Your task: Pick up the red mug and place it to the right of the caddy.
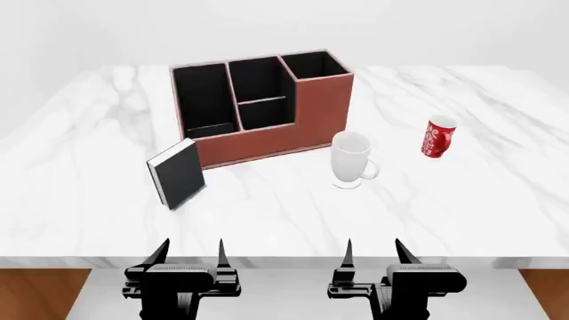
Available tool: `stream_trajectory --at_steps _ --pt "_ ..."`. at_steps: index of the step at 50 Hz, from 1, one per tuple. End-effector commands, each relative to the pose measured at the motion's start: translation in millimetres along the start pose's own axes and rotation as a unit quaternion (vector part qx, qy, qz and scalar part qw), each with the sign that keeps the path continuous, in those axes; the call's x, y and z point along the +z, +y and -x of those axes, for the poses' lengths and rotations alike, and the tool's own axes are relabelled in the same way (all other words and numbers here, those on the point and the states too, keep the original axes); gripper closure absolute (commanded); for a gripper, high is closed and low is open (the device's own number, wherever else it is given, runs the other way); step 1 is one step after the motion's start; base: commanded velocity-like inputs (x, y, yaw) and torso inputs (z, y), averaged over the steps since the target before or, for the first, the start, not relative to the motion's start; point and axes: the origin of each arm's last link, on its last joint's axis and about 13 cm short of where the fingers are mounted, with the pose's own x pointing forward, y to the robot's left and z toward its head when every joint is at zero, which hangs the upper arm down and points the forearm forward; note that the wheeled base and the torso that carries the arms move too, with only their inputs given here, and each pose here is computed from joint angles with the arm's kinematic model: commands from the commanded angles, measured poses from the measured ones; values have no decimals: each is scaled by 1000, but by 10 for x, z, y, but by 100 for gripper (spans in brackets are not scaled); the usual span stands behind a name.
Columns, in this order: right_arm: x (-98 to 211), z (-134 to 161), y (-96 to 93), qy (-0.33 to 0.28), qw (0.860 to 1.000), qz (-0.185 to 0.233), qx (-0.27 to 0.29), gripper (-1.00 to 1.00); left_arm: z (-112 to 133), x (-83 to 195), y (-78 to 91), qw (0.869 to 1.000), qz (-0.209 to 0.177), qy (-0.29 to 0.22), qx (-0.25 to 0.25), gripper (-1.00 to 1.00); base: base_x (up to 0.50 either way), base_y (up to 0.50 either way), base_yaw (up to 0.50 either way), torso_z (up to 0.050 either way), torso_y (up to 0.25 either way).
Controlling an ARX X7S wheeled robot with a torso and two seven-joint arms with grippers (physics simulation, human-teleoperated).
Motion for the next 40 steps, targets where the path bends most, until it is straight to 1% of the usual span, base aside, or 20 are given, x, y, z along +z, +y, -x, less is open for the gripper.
stream_trajectory --at_steps 1,4,6,12,21,36,38,39,40 --pt "5 -14 9 4 1000 -4 4 -100 0 6 -4 1000 -6 -4 3 -100 0 0 0 0 0" --pt "27 -9 13 4 1000 -14 11 -100 2 23 -11 1000 -6 -5 0 -100 0 0 0 0 0" --pt "21 4 13 5 1000 -22 17 -100 -4 16 -5 1000 -8 -4 2 -100 0 -500 0 0 0" --pt "8 37 29 6 999 -11 31 -100 -2 17 9 1000 -8 -3 9 -100 0 -500 0 0 0" --pt "20 28 17 6 1000 -17 24 -100 5 12 2 1000 -9 -5 6 -100 0 -500 0 0 0" --pt "-3 20 13 11 1000 -13 15 -100 1 6 -5 1000 -14 -6 6 -100 0 -500 0 0 0" --pt "-6 25 13 8 1000 -15 14 -100 -6 50 -15 1000 -11 -1 3 -100 0 -500 0 0 0" --pt "91 -1 19 10 1000 -23 18 -100 -39 256 -39 1000 -2 1 0 -100 0 -164 0 0 0" --pt "160 -14 25 11 999 -25 21 -100 -63 385 -47 1000 -10 -5 1 -100 0 0 0 0 0"
